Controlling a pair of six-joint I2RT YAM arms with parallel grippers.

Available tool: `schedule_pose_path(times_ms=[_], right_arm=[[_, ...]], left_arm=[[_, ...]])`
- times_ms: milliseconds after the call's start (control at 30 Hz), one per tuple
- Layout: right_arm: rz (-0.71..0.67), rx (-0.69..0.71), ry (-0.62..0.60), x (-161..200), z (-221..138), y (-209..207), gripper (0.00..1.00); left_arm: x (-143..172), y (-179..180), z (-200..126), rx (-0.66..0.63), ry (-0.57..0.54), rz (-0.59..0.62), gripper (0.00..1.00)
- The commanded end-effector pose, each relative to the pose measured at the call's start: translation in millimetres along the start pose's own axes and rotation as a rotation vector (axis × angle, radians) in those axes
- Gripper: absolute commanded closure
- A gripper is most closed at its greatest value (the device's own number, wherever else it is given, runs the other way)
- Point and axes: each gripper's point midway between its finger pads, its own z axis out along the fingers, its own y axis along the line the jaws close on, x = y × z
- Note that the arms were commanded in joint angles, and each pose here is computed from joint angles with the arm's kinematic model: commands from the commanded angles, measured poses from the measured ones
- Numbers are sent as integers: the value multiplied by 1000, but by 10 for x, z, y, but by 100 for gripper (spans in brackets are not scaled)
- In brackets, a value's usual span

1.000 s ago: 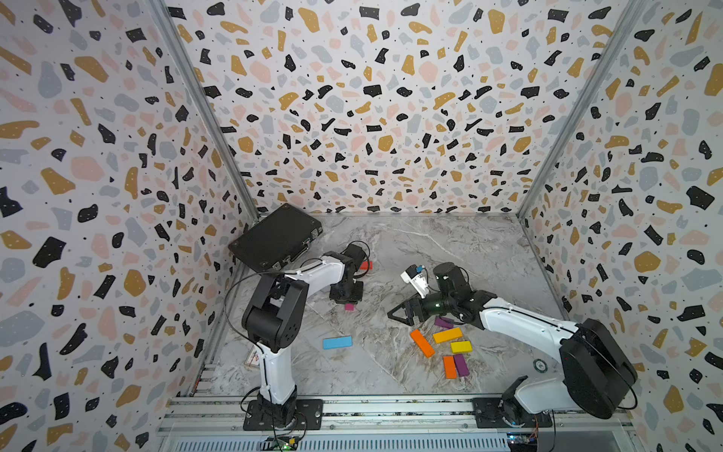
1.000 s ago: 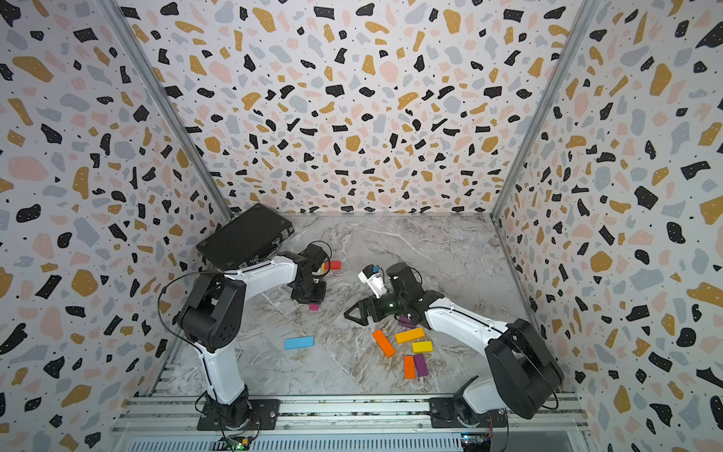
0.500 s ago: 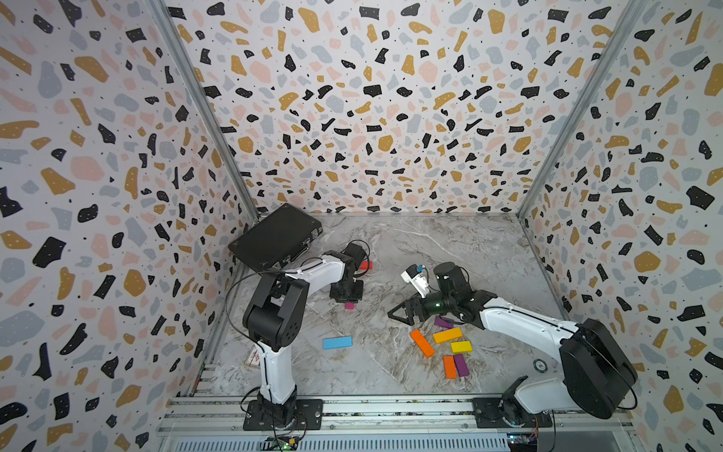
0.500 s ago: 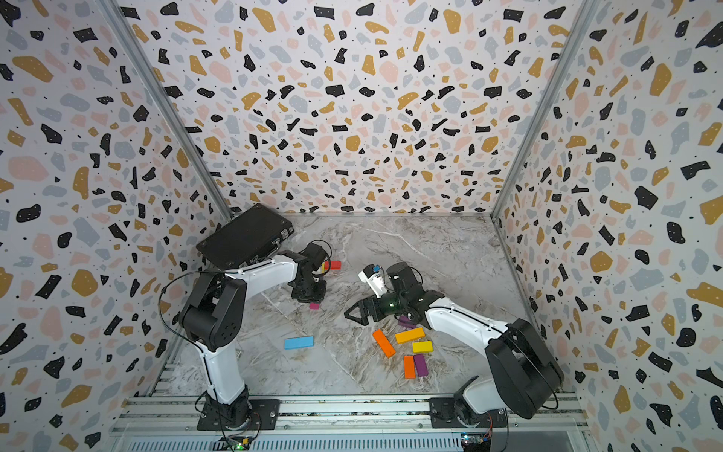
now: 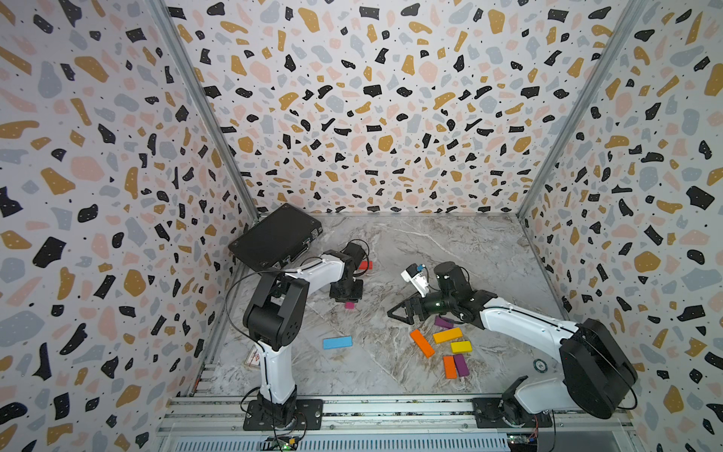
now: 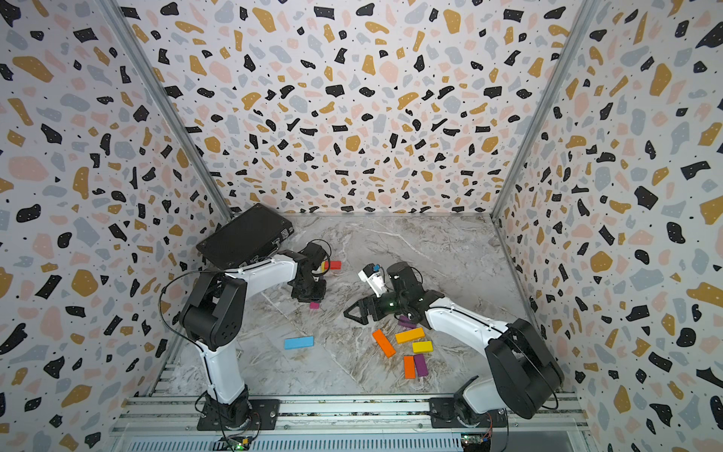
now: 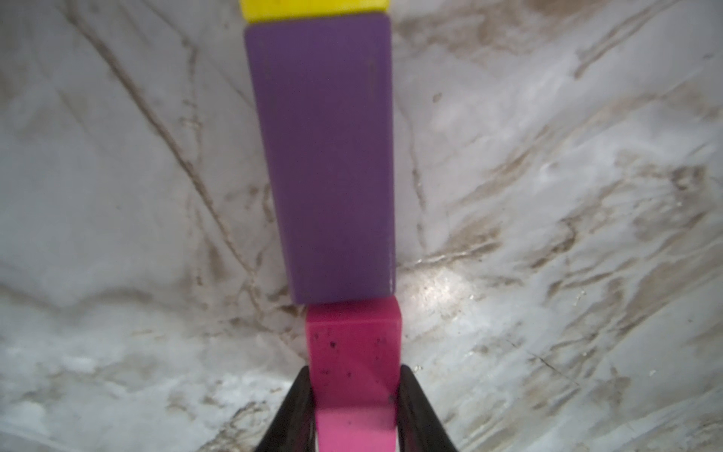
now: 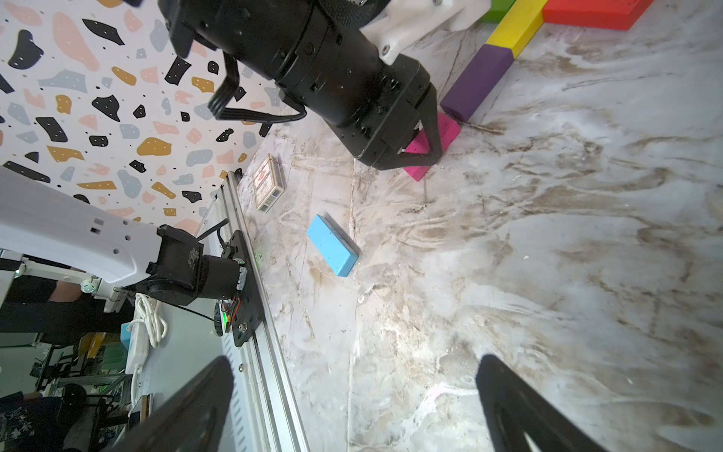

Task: Assemble the letter t with building blocks
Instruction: Assemble the building block at the center of the board.

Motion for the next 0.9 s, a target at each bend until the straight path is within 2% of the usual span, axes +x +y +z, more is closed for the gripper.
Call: schedule_pose_path(times_ms=[0,733,867], right_arm=[[-10,-13,-13,-49,-22,38,0],[-3,-21,-16,-28,-23,37,1],[-3,-20,-17,-34,-23,37,1]], left_arm=[[-49,53,102,-12,4,-24,68],[-76,64,119,-15,6,-31,65],[-77,73,92,-18,-2,-29,61]])
